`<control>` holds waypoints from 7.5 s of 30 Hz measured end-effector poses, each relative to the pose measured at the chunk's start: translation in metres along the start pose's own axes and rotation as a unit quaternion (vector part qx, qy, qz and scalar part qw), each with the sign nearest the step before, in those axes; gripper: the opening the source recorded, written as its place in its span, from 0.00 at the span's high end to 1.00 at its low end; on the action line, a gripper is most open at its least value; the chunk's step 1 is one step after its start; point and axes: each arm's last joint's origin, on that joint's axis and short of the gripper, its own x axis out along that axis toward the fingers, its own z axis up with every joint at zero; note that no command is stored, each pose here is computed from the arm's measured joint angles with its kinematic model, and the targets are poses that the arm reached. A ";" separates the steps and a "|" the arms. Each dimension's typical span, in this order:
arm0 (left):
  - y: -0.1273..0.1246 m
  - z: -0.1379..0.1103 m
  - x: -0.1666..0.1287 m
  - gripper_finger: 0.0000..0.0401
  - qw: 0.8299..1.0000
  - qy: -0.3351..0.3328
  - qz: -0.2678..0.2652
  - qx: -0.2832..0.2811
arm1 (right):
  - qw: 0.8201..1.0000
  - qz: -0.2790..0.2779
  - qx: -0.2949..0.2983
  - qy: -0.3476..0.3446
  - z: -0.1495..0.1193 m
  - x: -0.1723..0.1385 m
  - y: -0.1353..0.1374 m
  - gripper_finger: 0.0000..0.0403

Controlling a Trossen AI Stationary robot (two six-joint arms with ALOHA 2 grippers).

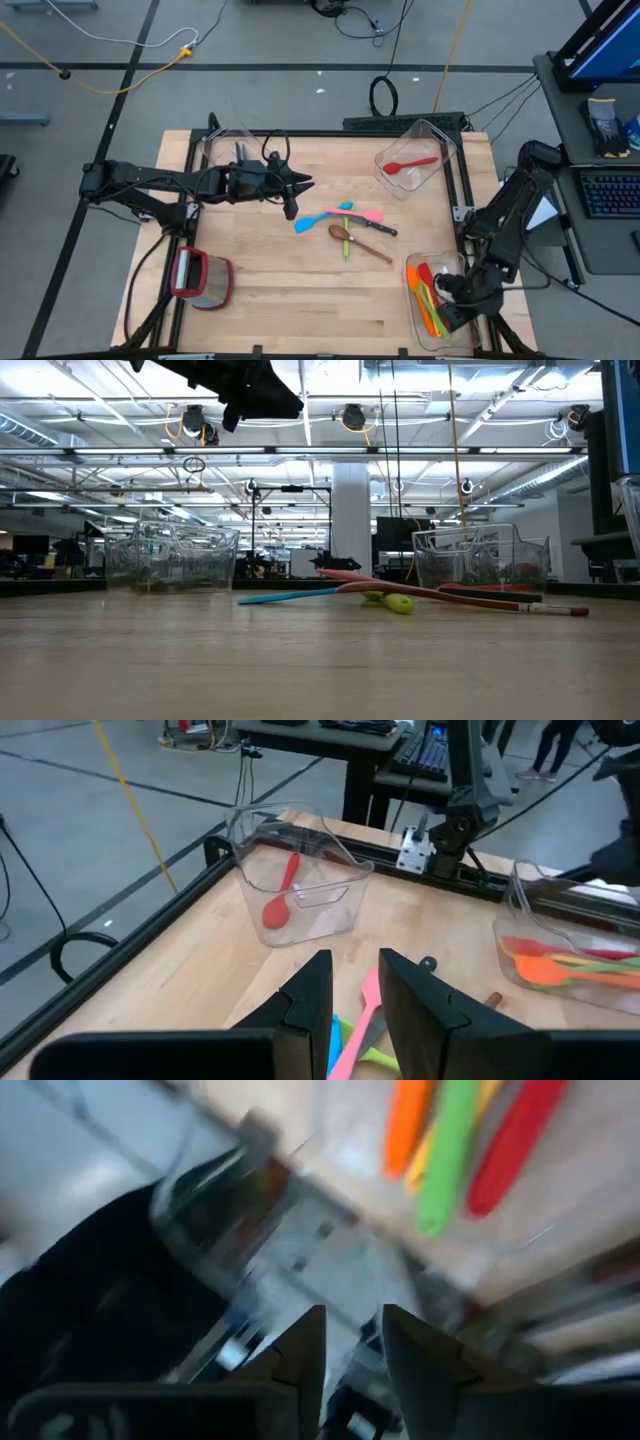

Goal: Pick & Place Kitchen Items
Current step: Put the brown serving spoon into the top right transparent bin

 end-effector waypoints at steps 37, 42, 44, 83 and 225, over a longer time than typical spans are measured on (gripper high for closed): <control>0.031 -0.093 -0.059 0.78 0.987 -0.066 -0.134 -0.051 | 0.818 0.166 -0.416 -0.360 0.070 -0.098 0.045 1.00; 0.036 -0.095 -0.058 0.78 0.986 -0.059 -0.146 -0.054 | 0.772 0.149 -0.469 -0.402 0.101 -0.106 0.062 1.00; 0.037 -0.095 -0.058 0.78 0.985 -0.058 -0.152 -0.053 | 0.754 0.145 -0.494 -0.408 0.115 -0.108 0.069 1.00; 0.039 -0.095 -0.057 0.78 0.984 -0.054 -0.144 -0.085 | 0.835 -0.168 -0.481 -0.207 0.250 -0.046 0.096 0.92; 0.027 -0.090 -0.061 0.78 0.978 -0.084 -0.141 -0.126 | 0.547 -0.571 -0.572 -0.217 0.219 -0.263 -0.018 0.91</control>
